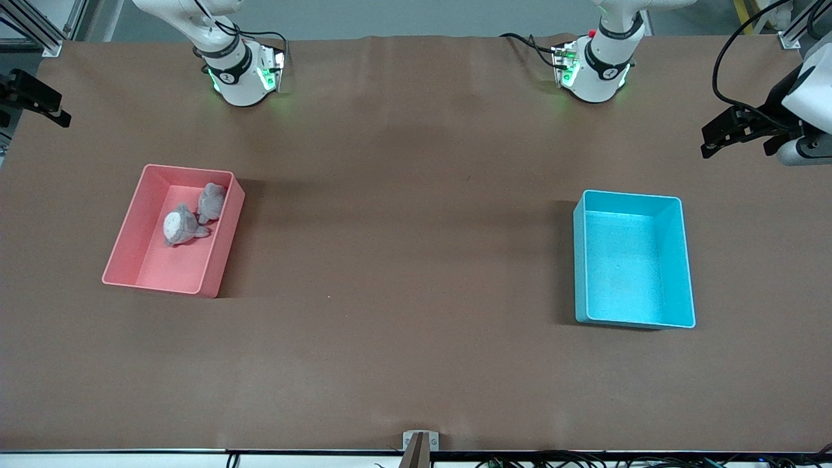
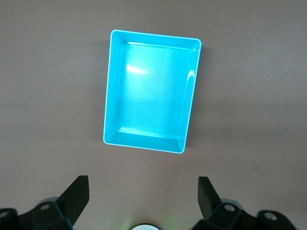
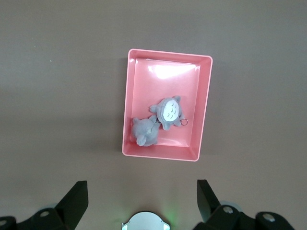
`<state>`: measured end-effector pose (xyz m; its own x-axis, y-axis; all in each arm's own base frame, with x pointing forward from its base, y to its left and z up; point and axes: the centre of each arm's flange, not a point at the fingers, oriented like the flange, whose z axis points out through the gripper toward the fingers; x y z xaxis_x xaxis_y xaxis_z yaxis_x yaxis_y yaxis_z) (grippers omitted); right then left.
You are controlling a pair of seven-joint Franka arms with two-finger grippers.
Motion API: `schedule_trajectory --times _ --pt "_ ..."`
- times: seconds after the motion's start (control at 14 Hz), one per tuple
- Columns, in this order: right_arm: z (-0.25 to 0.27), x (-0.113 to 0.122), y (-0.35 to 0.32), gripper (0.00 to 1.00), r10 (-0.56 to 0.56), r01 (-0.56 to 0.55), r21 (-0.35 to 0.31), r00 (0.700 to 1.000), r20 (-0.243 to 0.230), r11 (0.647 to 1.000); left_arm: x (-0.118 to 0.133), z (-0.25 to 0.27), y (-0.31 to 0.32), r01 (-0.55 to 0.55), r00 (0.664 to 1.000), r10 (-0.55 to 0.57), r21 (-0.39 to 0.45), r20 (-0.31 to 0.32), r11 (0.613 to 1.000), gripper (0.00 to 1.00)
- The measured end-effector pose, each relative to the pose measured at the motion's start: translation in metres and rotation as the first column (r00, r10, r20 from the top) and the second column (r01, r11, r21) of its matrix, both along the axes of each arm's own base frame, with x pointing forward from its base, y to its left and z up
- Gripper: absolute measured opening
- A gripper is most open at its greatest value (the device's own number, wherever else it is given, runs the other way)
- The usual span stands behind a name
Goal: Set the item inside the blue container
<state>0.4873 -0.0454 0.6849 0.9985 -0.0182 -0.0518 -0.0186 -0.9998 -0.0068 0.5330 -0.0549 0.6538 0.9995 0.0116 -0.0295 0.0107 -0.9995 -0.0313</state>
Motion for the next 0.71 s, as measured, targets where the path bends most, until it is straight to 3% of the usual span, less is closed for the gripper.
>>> schedule_trajectory --times 0.29,0.71 --pt "0.0115 -0.0013 -0.0008 1.0 -0.002 0.002 -0.002 1.0 0.022 1.0 0.0002 -0.0004 0.0 0.0 1.0 0.0 0.0 -0.001 1.0 1.0" --pt "0.0118 -0.0022 -0.0004 1.0 -0.002 0.002 0.004 1.0 0.016 1.0 0.0006 -0.0004 0.0037 -0.007 1.0 0.007 0.0 -0.001 1.0 1.0"
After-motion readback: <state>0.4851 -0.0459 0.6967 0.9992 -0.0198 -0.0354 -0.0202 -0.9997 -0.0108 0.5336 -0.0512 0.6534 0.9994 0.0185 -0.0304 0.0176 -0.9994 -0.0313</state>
